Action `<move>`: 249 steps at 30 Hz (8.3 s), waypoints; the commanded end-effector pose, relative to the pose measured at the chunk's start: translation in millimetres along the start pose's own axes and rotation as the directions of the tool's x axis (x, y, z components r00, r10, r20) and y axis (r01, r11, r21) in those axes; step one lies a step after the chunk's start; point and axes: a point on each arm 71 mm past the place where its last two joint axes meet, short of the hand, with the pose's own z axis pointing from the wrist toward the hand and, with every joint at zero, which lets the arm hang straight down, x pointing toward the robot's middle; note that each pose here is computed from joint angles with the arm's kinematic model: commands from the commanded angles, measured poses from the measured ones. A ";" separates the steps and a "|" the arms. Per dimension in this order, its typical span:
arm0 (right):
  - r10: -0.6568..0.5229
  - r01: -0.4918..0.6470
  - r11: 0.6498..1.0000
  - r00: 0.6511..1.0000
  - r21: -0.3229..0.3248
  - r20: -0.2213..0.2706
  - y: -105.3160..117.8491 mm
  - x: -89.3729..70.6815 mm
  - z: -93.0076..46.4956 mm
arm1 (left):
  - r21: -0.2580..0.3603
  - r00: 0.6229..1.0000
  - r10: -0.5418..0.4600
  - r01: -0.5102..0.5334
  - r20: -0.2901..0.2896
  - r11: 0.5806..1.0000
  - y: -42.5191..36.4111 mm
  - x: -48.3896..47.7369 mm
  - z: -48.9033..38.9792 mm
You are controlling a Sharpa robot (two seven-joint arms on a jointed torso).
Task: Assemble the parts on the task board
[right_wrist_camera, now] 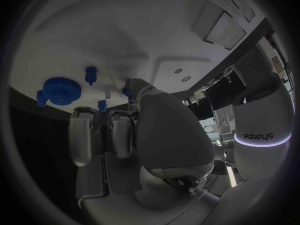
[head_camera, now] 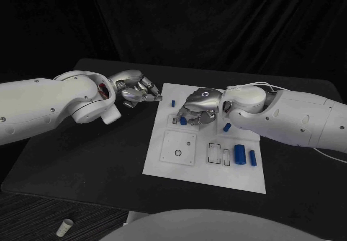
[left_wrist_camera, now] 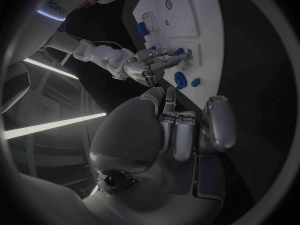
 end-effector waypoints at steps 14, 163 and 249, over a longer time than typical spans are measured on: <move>-0.010 0.010 1.000 1.000 0.007 -0.029 -0.6 3.8 4.6 | -0.002 0.999 -0.040 0.040 -0.027 0.999 -2.8 2.1 4.7; -0.033 0.013 0.997 0.963 0.075 0.267 10.2 -18.6 -25.5 | -0.054 0.947 -0.032 0.016 -0.319 0.998 -19.0 48.0 75.8; 0.046 -0.120 0.958 0.961 0.260 0.272 -24.5 -18.0 -113.5 | -0.402 0.805 0.168 -0.450 -0.568 0.797 -85.0 37.7 125.3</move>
